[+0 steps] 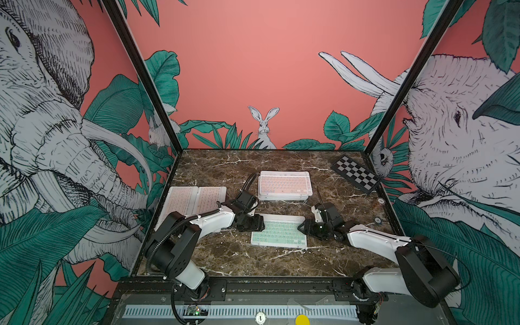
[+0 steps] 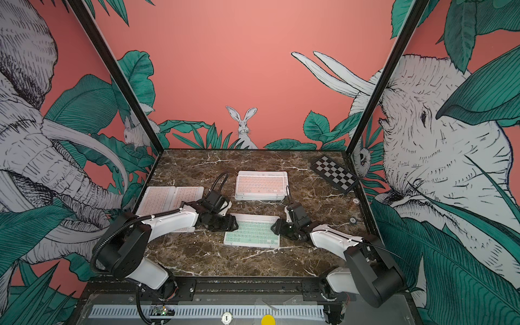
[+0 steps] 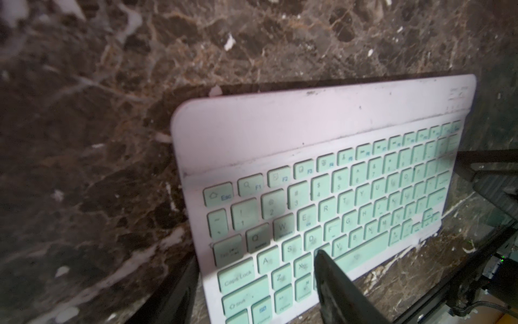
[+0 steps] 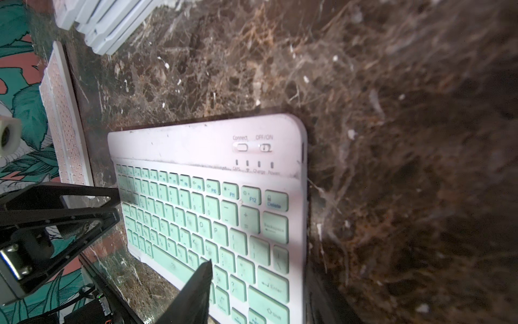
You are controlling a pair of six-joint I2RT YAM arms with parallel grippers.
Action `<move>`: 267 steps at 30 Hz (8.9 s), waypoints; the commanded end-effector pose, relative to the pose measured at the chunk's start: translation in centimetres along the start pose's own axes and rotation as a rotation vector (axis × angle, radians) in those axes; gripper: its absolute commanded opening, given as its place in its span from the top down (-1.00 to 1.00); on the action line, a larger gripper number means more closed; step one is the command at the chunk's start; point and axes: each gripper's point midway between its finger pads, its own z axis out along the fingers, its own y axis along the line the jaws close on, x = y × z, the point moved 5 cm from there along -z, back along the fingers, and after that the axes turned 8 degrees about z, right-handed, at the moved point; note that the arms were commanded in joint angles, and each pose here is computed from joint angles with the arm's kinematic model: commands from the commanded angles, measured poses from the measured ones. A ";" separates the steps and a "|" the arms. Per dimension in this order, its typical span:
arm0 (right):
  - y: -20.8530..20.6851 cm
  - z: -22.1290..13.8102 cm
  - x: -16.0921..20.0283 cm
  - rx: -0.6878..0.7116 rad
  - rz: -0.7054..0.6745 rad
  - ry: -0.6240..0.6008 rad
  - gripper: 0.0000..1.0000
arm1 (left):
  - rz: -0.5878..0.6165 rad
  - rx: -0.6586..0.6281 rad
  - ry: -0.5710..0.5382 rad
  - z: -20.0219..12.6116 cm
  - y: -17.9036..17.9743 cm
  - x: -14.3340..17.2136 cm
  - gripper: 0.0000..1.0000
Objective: Stack the numeric keypads
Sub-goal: Pick up the numeric keypad from the center of the board, then place the numeric keypad at the numeric keypad.
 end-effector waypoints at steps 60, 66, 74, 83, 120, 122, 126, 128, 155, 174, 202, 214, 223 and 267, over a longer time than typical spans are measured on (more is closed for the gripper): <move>-1.8 -0.9 0.6 0.153 -0.123 0.038 -0.07 | 0.033 -0.017 0.137 3.3 0.1 3.0 -0.34; 0.6 -0.4 0.2 -0.049 -0.097 0.039 -0.07 | 0.061 0.005 0.152 4.1 -1.1 3.6 -0.33; 2.7 -2.1 -1.0 -0.353 -0.010 0.045 -0.03 | 0.069 0.021 0.164 4.5 -1.5 3.9 -0.33; 2.9 -3.9 -1.1 -0.434 0.003 0.062 -0.02 | 0.083 0.028 0.161 4.8 -1.6 3.8 -0.33; 2.5 -6.2 -0.9 -0.397 -0.012 0.061 1.00 | 0.023 -0.098 -0.142 -1.3 -2.1 -0.4 -0.31; 3.7 -7.2 -1.2 -0.425 -0.036 0.057 1.00 | 0.038 -0.138 -0.224 -3.9 -2.4 -1.4 -0.32; 5.9 -9.1 -2.2 -0.475 -0.090 0.045 1.00 | 0.060 -0.191 -0.285 -8.1 -2.6 -2.8 -0.34; 6.9 -9.8 -3.0 -0.502 -0.105 0.031 1.00 | 0.045 -0.204 -0.273 -9.2 -2.3 -3.1 -0.35; 12.4 -3.6 -18.7 -0.692 -0.275 0.066 1.00 | -0.035 -0.151 -0.299 -10.1 -1.0 -7.1 -0.36; 9.3 -0.5 -21.9 -0.711 -0.198 0.139 1.00 | -0.078 -0.129 -0.286 -9.0 -0.6 -6.1 -0.35; 7.5 2.5 -23.4 -0.680 -0.098 0.219 1.00 | -0.062 -0.091 -0.250 -7.9 -1.1 -6.7 -0.34; 6.0 3.2 -23.8 -0.659 -0.055 0.230 0.93 | -0.066 -0.088 -0.252 -7.6 -1.0 -6.6 -0.34; 5.1 3.3 -23.8 -0.581 -0.048 0.206 0.36 | -0.067 -0.075 -0.237 -7.1 -1.1 -6.6 -0.34; 4.6 -2.7 -24.9 -0.039 -0.185 0.027 0.12 | -0.068 -0.324 -0.191 -9.4 1.9 -4.0 -0.35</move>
